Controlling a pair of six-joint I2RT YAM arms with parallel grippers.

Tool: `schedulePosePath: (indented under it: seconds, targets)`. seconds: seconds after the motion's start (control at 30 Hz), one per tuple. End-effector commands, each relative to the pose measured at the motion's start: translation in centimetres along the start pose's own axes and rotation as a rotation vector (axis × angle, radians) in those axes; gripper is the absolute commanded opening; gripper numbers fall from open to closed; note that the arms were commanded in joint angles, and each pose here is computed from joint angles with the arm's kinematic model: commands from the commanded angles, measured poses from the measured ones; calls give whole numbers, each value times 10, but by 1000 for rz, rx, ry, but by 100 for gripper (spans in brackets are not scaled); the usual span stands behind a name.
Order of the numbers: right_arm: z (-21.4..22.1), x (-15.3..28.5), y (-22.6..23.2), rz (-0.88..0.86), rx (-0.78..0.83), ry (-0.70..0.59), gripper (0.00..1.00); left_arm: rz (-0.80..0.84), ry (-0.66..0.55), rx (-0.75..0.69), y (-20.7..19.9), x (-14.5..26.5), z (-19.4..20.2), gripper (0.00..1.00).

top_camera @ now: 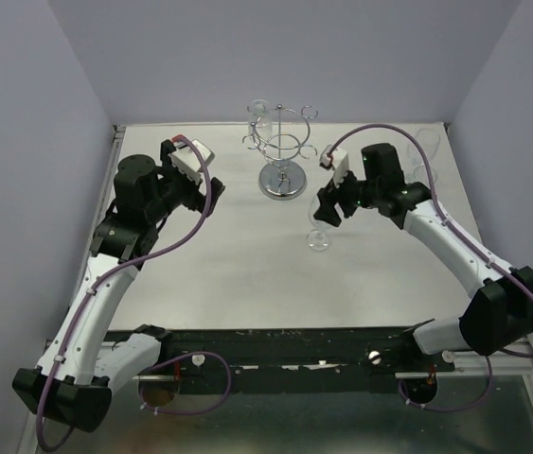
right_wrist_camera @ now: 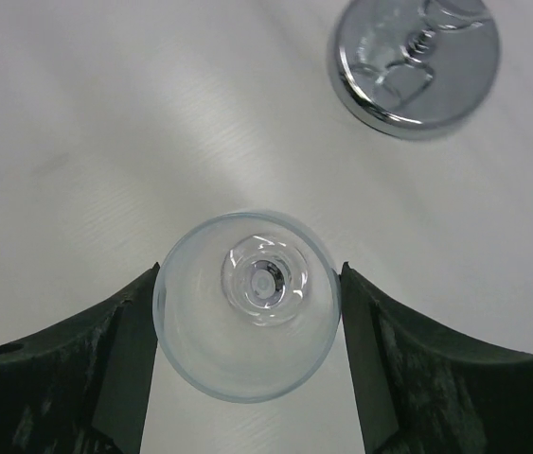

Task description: Take the wine glass off the wine glass rack

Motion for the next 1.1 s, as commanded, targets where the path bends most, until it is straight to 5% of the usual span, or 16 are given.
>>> schedulePosePath:
  seconds: [0.0,0.57,1.07]
  targets:
    - [-3,33,-49,167,-79,-39,62,5,-44,16,5,-9,-13,99]
    - [-68,53,-243,426,-226,-163,58,-63,59,17,52,-88,3,99]
    - [-73,70,-321,529,-354,-205,56,-79,119,-60,80,-135,18,99]
Point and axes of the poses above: each gripper's point midway between its finger pads, its own x axis back along the fingers, its own y axis along the line the jaws close on, z = x × y, the point moved 1 cm from there along x, back along the fingers, and after that the axes turned 11 degrees about -x, right-handed, at the moved point
